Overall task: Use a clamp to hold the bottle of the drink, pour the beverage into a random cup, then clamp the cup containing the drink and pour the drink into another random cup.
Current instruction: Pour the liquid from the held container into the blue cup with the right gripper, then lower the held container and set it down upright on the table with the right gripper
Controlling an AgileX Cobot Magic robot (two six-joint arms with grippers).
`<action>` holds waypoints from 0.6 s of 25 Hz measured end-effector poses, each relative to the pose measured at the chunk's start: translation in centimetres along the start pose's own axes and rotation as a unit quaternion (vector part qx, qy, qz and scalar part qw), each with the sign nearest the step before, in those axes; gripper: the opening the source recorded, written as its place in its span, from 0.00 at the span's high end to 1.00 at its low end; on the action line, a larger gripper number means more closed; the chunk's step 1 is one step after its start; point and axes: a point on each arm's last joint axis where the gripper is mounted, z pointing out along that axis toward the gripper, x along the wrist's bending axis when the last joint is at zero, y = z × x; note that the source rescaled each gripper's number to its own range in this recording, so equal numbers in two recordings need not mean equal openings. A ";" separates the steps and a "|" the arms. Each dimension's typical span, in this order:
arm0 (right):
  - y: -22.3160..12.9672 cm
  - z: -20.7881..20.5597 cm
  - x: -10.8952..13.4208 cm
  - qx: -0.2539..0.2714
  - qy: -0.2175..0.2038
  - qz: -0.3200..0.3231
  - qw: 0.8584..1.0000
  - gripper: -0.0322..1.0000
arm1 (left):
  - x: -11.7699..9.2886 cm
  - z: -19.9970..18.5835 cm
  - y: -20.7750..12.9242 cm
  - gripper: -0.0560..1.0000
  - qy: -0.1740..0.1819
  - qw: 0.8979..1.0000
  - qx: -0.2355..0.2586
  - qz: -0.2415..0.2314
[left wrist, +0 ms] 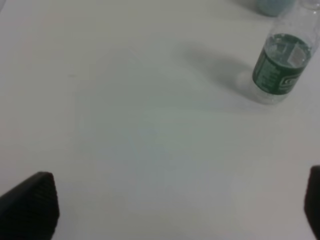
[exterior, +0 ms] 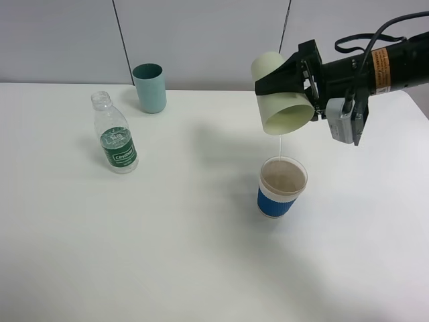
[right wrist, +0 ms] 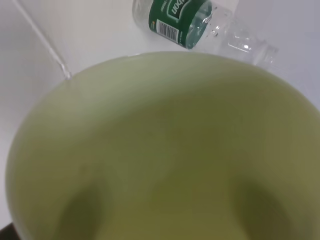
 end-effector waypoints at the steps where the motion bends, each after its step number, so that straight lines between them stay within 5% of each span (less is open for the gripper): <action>1: 0.0 0.0 0.0 0.000 0.000 0.002 1.000 0.95 | 0.0 0.0 0.0 0.00 0.000 1.000 0.000 0.000; 6: 0.0 0.0 0.0 0.000 -0.001 0.076 0.997 0.95 | 0.0 0.0 0.0 0.00 0.000 1.000 0.000 0.000; 10: 0.4 0.1 0.2 -0.003 0.000 0.194 0.981 0.95 | 0.0 0.0 0.0 0.00 0.000 1.000 0.000 0.000; 12: 0.1 0.1 0.0 0.011 -0.013 0.275 0.961 0.95 | 0.0 0.0 0.0 0.00 0.000 1.000 0.000 0.000; 15: -0.8 0.0 -0.4 0.048 -0.059 0.404 0.912 0.95 | 0.0 0.0 0.0 0.00 0.000 1.000 0.000 0.000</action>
